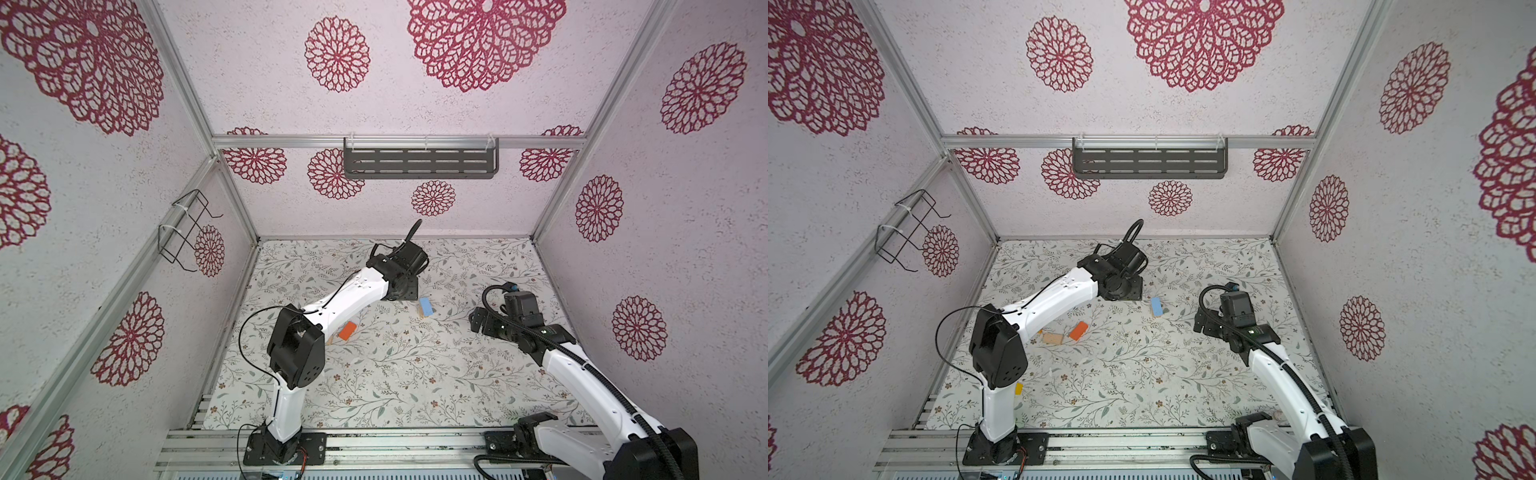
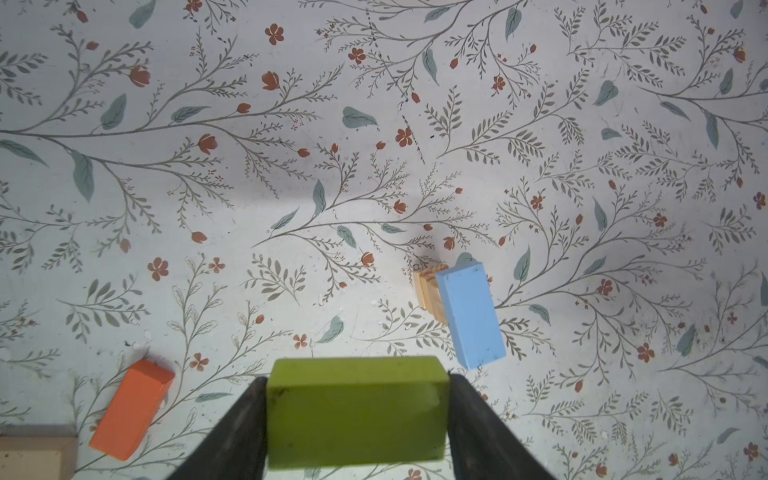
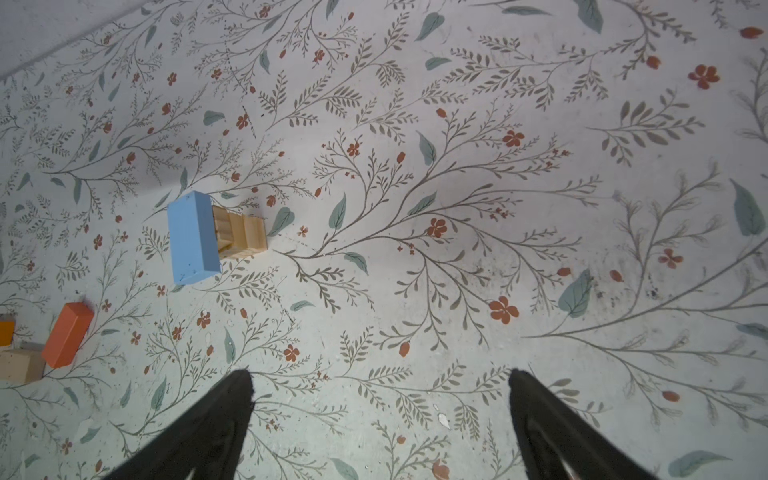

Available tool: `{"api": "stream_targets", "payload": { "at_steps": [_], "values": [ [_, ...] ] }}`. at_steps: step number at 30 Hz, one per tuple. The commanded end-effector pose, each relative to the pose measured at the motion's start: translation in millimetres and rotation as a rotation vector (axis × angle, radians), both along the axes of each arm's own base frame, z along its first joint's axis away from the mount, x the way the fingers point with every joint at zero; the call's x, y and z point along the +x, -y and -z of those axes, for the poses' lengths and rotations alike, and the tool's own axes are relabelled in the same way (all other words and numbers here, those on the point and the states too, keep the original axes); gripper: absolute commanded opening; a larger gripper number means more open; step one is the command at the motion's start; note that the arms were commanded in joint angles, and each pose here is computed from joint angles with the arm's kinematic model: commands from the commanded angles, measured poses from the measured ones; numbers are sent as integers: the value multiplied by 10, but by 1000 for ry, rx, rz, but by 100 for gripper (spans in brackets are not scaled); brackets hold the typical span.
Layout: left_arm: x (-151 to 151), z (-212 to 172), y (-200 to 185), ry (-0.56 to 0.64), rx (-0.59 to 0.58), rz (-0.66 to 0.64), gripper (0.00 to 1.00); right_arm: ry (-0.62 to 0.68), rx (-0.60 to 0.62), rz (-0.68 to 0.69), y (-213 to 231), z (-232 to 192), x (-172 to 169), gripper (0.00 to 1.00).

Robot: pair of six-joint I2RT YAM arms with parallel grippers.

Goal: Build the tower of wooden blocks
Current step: 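Lift the lime green block and carry it over the light blue block, then lower the lime green block onto the top of the light blue block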

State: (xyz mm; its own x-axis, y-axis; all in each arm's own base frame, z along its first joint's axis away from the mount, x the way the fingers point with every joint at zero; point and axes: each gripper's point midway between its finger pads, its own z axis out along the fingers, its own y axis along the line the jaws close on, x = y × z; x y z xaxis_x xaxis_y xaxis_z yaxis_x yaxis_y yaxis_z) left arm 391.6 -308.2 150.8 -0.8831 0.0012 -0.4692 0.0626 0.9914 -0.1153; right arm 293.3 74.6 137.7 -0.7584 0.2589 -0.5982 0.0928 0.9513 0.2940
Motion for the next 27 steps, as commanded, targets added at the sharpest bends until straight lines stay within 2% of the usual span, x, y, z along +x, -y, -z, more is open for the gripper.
{"api": "stream_targets", "payload": {
  "at_steps": [1, 9, 17, 27],
  "values": [
    [-1, 110, 68, -41, 13, -17, 65, 56, 41, 48, 59, -111, 62, 99],
    [100, 99, 338, -45, -44, -13, 64, 54, 77, 95, 155, -41, 77, 99],
    [73, 124, 596, -38, -69, -3, 63, 51, 95, 98, 169, 9, 84, 99],
    [99, 223, 764, -28, -92, -34, 63, 49, 99, 97, 174, 27, 67, 99]
  ]
}}
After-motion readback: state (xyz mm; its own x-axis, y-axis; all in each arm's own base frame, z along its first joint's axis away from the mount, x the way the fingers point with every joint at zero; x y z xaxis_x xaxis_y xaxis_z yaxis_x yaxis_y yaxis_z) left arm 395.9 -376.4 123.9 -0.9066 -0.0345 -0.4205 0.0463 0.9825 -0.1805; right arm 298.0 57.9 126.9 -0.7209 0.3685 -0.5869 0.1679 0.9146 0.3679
